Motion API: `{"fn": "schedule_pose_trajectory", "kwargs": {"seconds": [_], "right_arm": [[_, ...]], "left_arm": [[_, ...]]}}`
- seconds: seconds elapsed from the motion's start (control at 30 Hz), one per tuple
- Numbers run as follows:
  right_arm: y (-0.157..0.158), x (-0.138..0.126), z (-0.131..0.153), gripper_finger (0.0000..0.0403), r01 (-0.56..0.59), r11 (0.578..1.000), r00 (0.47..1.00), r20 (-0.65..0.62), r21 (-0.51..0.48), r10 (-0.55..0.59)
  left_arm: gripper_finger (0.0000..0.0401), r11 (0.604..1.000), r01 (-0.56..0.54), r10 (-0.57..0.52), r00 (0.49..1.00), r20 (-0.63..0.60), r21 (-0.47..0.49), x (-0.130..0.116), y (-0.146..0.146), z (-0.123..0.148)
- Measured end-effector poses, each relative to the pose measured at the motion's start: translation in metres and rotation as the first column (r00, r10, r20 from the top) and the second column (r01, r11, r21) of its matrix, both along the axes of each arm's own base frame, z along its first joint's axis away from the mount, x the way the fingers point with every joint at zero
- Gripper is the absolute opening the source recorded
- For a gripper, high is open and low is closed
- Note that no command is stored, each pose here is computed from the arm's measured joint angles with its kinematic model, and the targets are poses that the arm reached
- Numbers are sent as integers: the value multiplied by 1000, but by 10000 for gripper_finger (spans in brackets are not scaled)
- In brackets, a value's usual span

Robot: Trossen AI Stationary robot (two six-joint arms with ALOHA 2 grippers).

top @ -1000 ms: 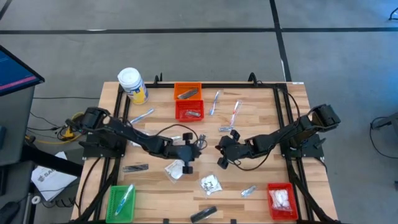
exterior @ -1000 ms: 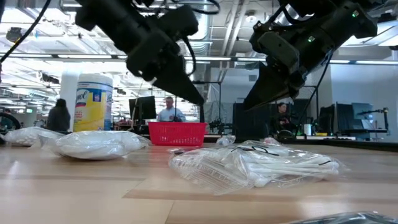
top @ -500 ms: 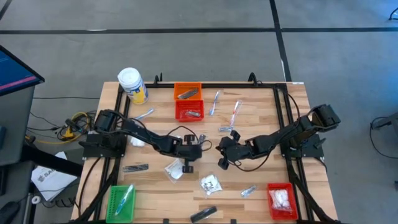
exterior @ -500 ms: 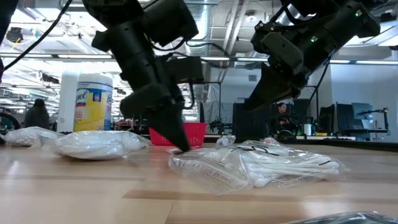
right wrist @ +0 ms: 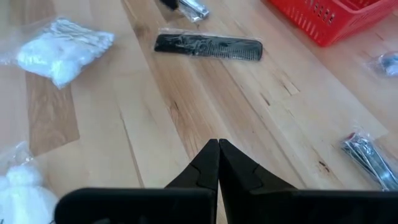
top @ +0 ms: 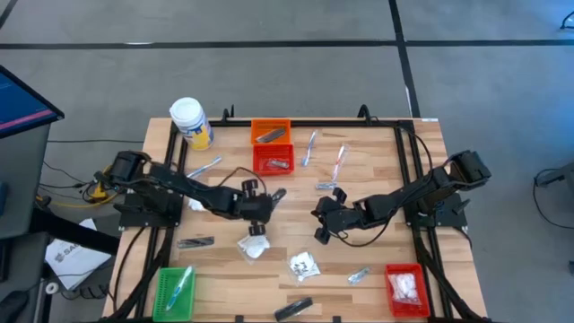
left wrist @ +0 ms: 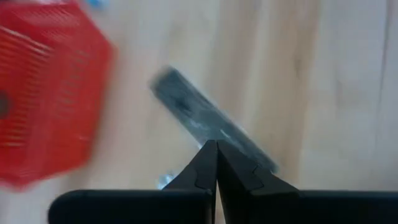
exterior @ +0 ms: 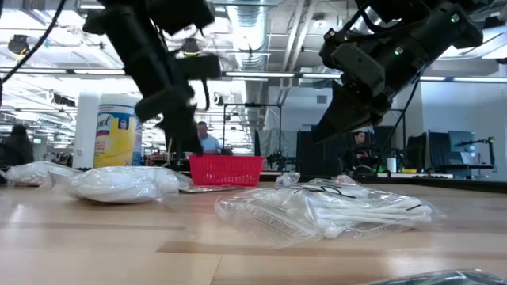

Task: Pick & Place Travel size toiletries
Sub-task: Put the comb into the orange basket

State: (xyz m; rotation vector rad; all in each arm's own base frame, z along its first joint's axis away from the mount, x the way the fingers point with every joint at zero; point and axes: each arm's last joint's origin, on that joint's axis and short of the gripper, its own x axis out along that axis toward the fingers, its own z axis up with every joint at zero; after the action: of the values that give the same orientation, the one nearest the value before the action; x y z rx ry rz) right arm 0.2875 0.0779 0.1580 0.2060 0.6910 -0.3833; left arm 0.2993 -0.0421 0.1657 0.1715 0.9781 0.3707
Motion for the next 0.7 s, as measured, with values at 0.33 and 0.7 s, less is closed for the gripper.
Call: {"fn": "schedule_pose_trajectory", "kwargs": {"seconds": [0.33,0.7], "right_arm": [[-1,3,2,0,-5,1000,1000,29,-1,6],[-1,2,2,0,-12,1000,1000,21,-10,13]], "left_arm": [[0,995,-99,99,994,49,-3,8,31,-27],[0,994,-92,93,995,19,-56,30,48,-57]]}}
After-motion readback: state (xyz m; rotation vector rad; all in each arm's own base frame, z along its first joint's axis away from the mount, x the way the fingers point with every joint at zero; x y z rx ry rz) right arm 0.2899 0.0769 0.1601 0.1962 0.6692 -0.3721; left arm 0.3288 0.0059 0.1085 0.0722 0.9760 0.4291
